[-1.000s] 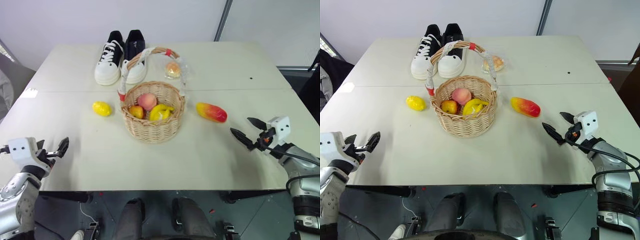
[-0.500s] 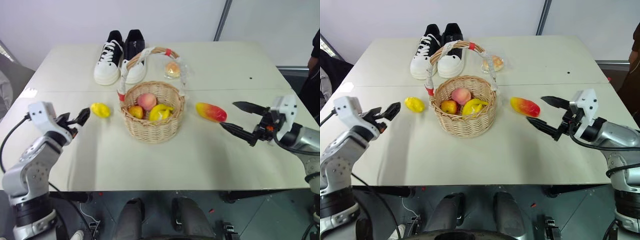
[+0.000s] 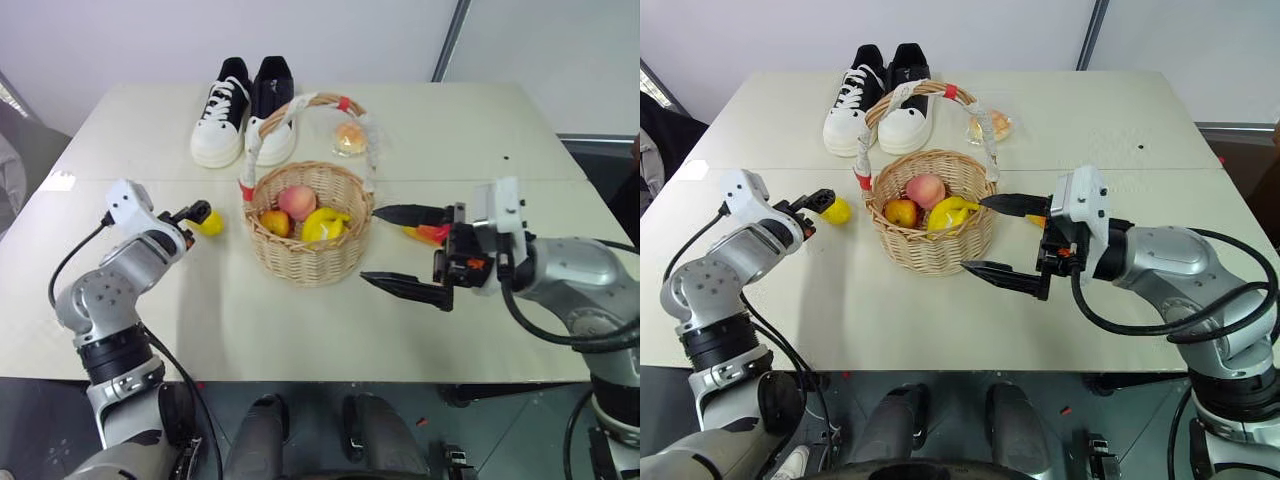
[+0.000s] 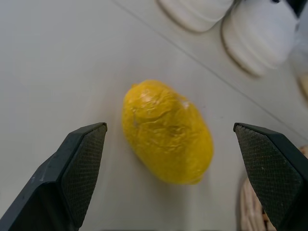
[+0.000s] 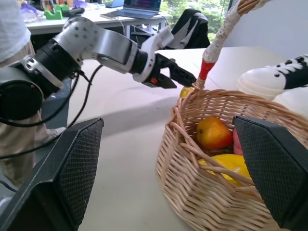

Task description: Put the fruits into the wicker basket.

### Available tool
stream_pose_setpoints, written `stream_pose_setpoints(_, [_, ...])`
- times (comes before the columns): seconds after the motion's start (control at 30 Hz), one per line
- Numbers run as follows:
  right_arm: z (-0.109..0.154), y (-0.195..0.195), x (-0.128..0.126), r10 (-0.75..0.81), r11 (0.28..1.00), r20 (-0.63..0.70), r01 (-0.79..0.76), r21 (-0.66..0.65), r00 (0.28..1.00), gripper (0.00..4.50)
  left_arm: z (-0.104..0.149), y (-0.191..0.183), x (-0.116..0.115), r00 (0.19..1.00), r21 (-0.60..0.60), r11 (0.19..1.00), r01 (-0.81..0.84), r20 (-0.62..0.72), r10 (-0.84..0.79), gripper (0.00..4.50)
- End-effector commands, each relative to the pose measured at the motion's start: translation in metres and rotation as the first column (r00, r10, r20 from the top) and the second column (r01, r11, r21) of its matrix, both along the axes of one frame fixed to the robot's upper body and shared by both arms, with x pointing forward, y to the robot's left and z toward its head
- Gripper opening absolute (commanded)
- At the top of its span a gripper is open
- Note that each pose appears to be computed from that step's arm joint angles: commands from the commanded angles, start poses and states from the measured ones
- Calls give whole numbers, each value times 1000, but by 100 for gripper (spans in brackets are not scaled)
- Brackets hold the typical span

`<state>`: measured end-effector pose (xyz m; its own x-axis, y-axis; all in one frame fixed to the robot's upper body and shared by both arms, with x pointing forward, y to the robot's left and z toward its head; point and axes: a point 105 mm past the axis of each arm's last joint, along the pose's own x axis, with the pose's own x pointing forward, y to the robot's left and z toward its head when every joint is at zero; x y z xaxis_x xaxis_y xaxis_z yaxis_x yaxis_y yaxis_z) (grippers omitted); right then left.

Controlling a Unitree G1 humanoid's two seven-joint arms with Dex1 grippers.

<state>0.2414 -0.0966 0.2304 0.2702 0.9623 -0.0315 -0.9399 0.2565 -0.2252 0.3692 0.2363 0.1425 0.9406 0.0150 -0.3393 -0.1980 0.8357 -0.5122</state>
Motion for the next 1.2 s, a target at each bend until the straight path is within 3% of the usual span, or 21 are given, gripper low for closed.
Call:
stream_pose_setpoints(0.03, [8,12,-13,61,998,37,-62,22,997,448,8,-3,8,1000,36,999,-20,-14,21,450])
stream_pose_setpoints(0.3, [-1,16,-20,76,996,17,-77,41,997,448,4,-9,24,993,38,998,-49,-108,53,450])
stream_pose_setpoints(0.37, [-2,16,-21,76,996,17,-76,44,997,450,3,-9,25,991,34,998,-60,-122,63,398])
stream_pose_setpoints(0.5, [-1,19,-23,76,996,25,-77,52,997,450,1,-6,24,986,58,996,-69,-147,77,235])
stream_pose_setpoints(0.57, [0,20,-23,76,996,28,-78,54,997,450,2,2,23,986,128,989,-69,-144,88,223])
stream_pose_setpoints(0.73, [-1,19,-22,58,997,27,-59,53,998,450,43,24,1,976,265,964,19,202,-75,223])
stream_pose_setpoints(0.83, [-1,14,-18,38,998,23,-40,53,999,450,58,29,-33,899,289,945,153,356,-255,223])
stream_pose_setpoints(1.0, [3,-2,-6,-10,998,22,8,58,1000,450,84,-30,-97,601,437,728,528,412,-684,223])
stream_pose_setpoints(1.1, [5,-11,2,-34,998,32,32,46,999,450,91,-78,-119,410,452,555,699,383,-828,223])
stream_pose_setpoints(1.2, [9,-15,8,-54,998,54,52,34,997,450,94,-111,-113,337,492,483,725,358,-871,223])
